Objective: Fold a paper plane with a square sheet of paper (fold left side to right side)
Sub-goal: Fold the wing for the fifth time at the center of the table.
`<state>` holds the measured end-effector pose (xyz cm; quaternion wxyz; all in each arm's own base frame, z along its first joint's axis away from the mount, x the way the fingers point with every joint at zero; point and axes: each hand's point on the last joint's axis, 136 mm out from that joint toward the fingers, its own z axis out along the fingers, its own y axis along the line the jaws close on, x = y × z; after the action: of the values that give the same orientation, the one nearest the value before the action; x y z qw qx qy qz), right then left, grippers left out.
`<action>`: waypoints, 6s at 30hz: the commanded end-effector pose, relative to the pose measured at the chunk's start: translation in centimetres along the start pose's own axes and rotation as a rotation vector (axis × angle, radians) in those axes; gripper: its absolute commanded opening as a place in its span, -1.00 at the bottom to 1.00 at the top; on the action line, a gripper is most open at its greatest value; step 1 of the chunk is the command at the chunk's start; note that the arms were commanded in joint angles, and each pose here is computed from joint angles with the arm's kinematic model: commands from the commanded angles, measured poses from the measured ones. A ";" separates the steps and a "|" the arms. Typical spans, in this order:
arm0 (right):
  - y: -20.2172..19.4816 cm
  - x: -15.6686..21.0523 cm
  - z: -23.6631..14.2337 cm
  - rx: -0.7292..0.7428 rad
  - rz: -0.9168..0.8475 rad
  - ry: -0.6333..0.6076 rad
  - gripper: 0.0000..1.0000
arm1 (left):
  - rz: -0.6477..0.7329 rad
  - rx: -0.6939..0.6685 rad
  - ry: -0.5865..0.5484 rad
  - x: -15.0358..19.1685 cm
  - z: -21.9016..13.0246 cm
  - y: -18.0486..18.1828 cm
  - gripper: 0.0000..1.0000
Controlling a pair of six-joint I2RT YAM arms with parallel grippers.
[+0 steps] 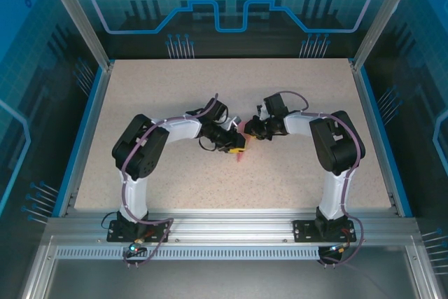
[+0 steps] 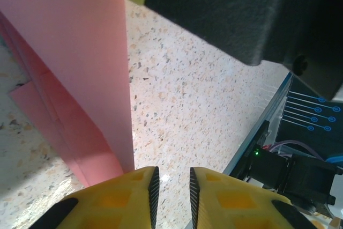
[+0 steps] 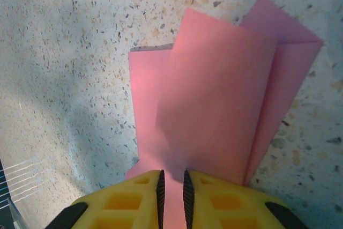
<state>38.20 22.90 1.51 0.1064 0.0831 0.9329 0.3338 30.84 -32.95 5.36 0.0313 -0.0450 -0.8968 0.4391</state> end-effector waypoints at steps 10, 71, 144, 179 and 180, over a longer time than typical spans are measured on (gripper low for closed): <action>-4.0 3.1 1.3 0.143 0.056 0.097 -0.59 | -0.076 -0.090 0.036 0.6 1.1 2.6 -0.56; 2.3 5.6 0.1 -0.106 -0.096 0.070 -0.74 | -0.171 -0.242 0.066 1.2 1.6 6.3 -0.99; 0.1 3.5 0.1 -0.003 -0.037 0.088 -0.76 | -0.231 -0.286 0.128 3.2 1.9 7.9 -0.99; -3.2 -4.4 -0.4 0.054 -0.024 0.030 -0.76 | -0.248 -0.317 0.142 3.7 2.1 8.9 -1.00; -3.4 -4.6 -0.4 0.059 -0.022 0.030 -0.76 | -0.247 -0.317 0.141 3.7 2.0 8.9 -1.00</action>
<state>40.99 20.73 1.40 0.0868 0.0623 0.9380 0.3298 29.99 -31.38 1.42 0.0902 0.0060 -0.9290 0.3589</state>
